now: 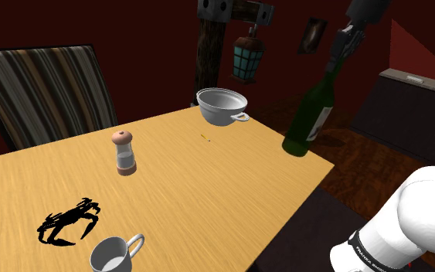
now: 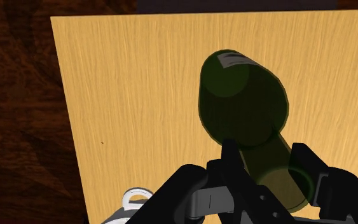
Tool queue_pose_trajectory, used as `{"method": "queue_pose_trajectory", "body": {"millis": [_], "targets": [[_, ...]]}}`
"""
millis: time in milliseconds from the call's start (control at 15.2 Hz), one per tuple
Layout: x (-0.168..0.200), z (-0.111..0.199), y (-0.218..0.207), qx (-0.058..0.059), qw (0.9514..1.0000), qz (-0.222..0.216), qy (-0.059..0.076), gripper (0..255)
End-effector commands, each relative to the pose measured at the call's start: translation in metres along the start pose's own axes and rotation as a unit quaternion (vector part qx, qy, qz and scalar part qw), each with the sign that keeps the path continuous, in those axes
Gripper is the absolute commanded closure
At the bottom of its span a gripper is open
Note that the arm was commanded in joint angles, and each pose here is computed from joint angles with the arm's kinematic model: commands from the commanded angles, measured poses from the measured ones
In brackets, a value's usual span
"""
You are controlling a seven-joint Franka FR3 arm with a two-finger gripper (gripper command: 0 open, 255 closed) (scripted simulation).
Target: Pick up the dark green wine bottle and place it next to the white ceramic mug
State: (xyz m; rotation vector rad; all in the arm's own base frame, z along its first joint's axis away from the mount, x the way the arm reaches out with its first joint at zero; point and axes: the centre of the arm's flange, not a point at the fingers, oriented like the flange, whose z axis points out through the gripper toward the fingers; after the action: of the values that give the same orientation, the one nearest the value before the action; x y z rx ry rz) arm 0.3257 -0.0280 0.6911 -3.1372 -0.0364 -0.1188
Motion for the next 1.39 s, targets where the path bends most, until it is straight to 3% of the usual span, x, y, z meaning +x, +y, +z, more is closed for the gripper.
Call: {"method": "queue_pose_trajectory", "body": {"millis": [0, 1320], "targets": [[0.0, -0.012, 0.0, 0.0, 1.0, 0.0, 0.0, 255], [0.008, -0.117, 0.0, 0.0, 1.0, 0.0, 0.0, 255]]}}
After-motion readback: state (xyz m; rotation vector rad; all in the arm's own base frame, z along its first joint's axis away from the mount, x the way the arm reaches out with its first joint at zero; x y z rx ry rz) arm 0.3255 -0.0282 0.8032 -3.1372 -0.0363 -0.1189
